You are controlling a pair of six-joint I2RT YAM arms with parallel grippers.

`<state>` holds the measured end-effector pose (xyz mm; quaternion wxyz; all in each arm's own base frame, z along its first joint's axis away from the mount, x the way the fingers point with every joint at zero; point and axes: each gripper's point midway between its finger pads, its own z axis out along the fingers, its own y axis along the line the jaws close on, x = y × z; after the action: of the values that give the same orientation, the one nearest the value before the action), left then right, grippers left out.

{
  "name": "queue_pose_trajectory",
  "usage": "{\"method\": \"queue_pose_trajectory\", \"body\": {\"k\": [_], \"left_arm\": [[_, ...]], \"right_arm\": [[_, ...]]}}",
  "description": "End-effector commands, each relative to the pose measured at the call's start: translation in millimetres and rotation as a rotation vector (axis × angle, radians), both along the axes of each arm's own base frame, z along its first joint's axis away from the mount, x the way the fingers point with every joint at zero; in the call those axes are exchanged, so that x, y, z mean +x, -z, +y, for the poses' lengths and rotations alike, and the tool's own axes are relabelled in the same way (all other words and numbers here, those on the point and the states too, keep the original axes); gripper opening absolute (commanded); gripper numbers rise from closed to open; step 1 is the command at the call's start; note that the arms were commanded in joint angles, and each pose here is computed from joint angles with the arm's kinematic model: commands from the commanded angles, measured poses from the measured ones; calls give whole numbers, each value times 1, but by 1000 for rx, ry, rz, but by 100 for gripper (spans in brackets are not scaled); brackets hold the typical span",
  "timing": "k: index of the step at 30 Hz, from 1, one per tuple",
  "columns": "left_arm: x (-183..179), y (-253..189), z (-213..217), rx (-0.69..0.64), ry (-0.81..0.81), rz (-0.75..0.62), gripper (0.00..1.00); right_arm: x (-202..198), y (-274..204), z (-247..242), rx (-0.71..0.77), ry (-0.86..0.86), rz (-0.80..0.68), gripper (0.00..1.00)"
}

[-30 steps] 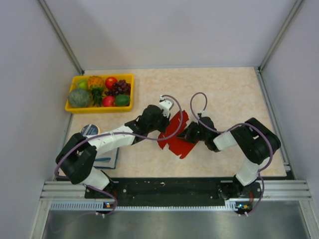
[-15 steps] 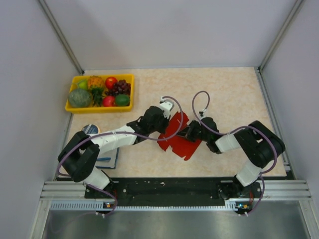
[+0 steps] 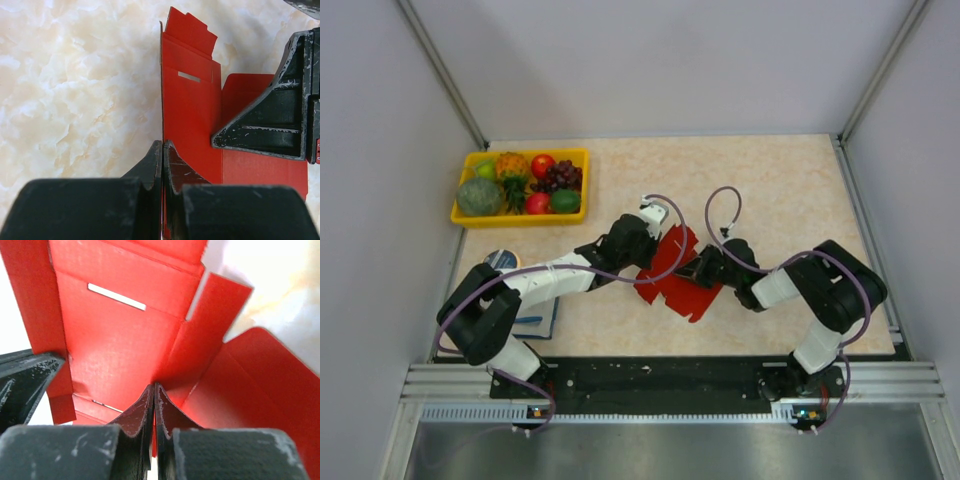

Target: Fold the paper box

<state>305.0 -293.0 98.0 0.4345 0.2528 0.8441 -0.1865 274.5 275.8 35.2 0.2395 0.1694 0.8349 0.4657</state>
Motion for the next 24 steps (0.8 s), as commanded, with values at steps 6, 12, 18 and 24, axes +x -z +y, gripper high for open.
{"method": "queue_pose_trajectory", "body": {"k": [6,12,18,24], "left_arm": [[1,-4,-2,-17,-4,-18,0],[-5,-5,-10,-59,30,5,0],[-8,-2,-9,-55,32,12,0],[-9,-2,-10,-61,35,12,0]], "right_arm": [[-18,16,-12,-45,5,9,0],[-8,10,1,-14,-26,-31,0],[-3,-14,-1,39,1,-106,0],[1,-13,-3,102,25,-91,0]]}}
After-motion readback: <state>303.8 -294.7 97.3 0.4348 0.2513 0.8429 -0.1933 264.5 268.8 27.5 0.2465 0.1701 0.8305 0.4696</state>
